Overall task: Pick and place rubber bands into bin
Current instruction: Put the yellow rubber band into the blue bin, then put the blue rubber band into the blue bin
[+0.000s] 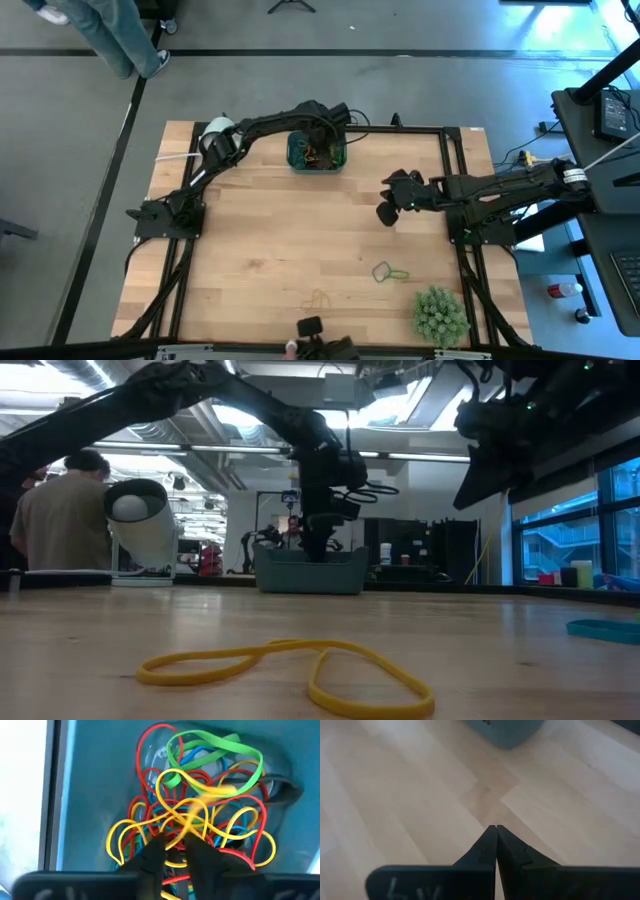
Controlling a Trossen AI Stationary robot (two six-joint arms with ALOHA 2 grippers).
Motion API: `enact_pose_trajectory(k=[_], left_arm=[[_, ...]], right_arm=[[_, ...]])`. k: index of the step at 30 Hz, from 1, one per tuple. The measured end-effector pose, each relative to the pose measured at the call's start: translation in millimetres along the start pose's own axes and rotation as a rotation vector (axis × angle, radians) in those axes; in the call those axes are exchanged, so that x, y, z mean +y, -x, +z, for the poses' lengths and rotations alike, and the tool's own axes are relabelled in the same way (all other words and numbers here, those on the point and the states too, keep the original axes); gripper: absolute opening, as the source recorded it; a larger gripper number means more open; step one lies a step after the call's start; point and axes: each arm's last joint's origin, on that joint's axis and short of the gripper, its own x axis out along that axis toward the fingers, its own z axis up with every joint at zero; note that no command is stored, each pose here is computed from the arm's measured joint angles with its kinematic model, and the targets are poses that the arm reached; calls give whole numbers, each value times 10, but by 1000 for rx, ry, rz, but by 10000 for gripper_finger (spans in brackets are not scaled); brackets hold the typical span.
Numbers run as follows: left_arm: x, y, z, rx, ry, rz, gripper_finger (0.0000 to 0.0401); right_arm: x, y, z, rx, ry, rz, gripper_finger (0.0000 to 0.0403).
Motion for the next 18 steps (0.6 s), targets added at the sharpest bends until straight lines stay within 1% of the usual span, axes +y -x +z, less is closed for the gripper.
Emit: enact_pose_trajectory(k=[3, 6, 8, 13, 16, 18], left_arm=[[6, 83, -20, 2, 37, 6, 100], [10, 256, -70, 11, 89, 21, 125], [2, 412, -118, 16, 150, 23, 136], [8, 900, -252, -33, 331, 29, 138], [-50, 1149, -298, -89, 387, 22, 130], [-137, 1320, -334, -119, 406, 13, 122]], right_arm=[[-12, -5, 5, 2, -2, -6, 10], [-18, -5, -2, 10, 27, -10, 10], [-18, -5, -3, 12, 44, -8, 10], [-12, -5, -16, 44, 84, 24, 10], [0, -4, -26, 76, 107, 69, 10], [7, -2, -32, 91, 116, 89, 10]])
